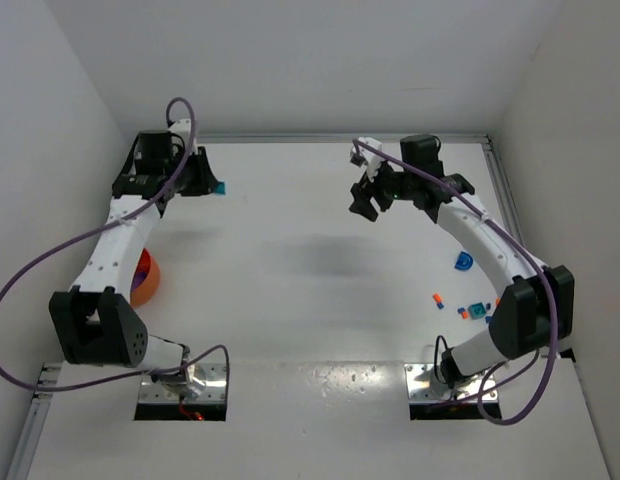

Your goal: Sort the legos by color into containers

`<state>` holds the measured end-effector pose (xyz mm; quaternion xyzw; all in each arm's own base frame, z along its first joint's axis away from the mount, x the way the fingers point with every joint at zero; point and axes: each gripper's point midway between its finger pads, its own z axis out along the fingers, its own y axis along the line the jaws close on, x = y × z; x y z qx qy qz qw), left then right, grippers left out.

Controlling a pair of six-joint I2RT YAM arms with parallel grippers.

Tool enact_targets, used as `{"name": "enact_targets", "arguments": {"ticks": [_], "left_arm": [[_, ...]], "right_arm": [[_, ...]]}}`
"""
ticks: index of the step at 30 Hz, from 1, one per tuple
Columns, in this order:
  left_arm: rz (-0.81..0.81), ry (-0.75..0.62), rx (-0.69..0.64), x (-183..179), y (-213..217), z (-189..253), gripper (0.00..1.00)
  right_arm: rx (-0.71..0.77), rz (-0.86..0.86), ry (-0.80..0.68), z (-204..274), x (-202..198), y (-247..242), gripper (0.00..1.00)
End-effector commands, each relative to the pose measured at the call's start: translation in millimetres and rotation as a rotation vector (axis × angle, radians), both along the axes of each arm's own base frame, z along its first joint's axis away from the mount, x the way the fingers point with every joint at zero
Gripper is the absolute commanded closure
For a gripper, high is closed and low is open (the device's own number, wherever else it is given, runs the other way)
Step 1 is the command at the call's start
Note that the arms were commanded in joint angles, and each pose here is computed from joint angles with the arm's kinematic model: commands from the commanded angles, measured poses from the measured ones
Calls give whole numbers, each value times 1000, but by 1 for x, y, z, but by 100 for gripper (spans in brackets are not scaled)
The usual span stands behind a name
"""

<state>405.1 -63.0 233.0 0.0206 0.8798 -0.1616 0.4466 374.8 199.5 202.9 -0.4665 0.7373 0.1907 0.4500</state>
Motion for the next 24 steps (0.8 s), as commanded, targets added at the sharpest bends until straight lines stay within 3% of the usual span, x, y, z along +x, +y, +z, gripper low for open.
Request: {"name": "enact_targets", "arguments": {"ticks": [1,14,24], "left_arm": [[196,39,245,-27,62,14,97],[526,221,343,-57,155,0,100],[570,255,448,-95,243,14,100]], "right_arm": [[-34,-124,100,1,7,-16,31],[-118,-165,180,5,20,-23,31],[-175,-139,213,-2,33,-16,31]]}}
